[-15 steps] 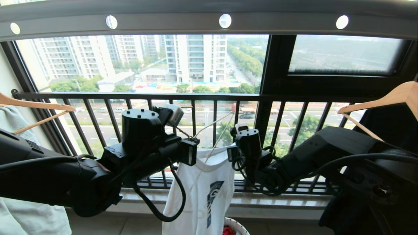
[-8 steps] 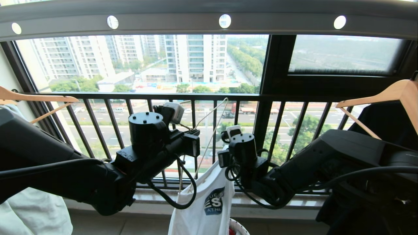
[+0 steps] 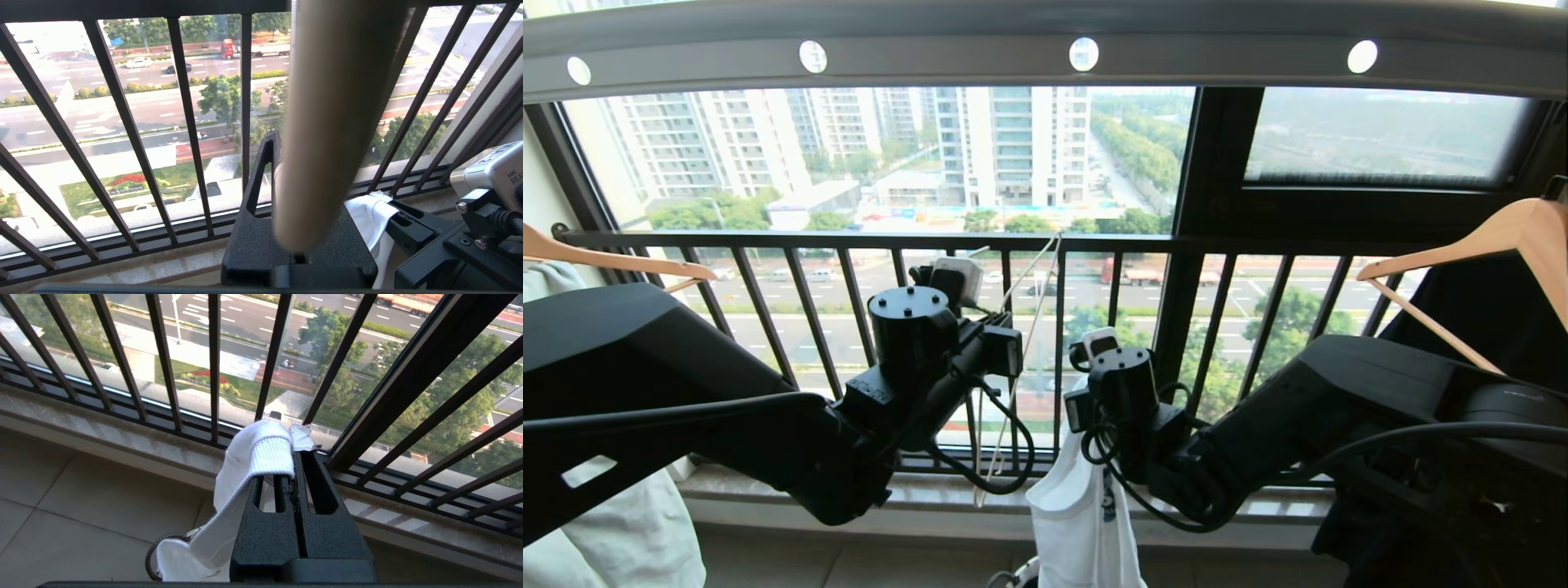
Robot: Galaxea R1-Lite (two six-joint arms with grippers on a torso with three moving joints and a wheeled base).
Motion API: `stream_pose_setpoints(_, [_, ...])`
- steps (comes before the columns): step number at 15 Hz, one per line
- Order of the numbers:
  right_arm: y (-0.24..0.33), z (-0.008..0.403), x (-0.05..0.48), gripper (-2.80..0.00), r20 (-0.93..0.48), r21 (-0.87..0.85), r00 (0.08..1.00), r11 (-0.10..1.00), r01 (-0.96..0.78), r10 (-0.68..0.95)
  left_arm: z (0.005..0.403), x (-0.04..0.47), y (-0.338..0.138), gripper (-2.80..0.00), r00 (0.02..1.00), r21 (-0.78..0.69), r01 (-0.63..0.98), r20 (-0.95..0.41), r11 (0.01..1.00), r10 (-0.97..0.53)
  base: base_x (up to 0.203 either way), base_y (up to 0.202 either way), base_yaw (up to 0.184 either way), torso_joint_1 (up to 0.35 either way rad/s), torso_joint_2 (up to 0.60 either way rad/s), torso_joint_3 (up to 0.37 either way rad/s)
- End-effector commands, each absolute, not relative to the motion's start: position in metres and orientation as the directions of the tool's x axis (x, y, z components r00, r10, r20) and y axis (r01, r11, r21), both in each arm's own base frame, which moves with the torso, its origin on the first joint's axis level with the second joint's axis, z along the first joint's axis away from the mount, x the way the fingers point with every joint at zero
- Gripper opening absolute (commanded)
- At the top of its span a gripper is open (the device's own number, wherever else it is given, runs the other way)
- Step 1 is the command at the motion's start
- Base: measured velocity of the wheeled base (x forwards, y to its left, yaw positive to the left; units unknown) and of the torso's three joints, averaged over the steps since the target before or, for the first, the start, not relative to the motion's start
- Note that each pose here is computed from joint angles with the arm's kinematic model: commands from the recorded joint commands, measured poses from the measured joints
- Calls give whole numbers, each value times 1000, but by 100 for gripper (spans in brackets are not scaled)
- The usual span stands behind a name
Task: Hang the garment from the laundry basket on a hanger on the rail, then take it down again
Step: Take the clothes off the clothes rack
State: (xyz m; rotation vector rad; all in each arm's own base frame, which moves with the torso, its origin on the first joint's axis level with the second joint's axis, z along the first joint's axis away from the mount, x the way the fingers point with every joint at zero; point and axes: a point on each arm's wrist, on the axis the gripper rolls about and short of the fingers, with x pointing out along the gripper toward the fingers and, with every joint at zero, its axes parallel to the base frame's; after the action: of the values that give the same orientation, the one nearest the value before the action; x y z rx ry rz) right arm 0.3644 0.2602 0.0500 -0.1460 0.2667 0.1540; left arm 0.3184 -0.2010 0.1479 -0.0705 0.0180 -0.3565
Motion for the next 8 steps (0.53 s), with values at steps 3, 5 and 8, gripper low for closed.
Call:
stream_pose_setpoints(3, [254,12,374,-280,-332,-197,938,966,-168,95,139,323,-203,-280,938,-66,343,-22,937,-345,0,0,0,0,0,0])
stream_pose_setpoints(5, [250,1,381,-280,-346,-227,935,960,-163,77,136,324,-204,-280,939,-53,342,-30,938,-344,0,0,0,0,0,0])
stream_pose_setpoints(8, [248,-13,384,-280,-368,-247,927,955,-168,68,136,325,-201,-280,941,-53,336,-31,940,-338,0,0,0,0,0,0])
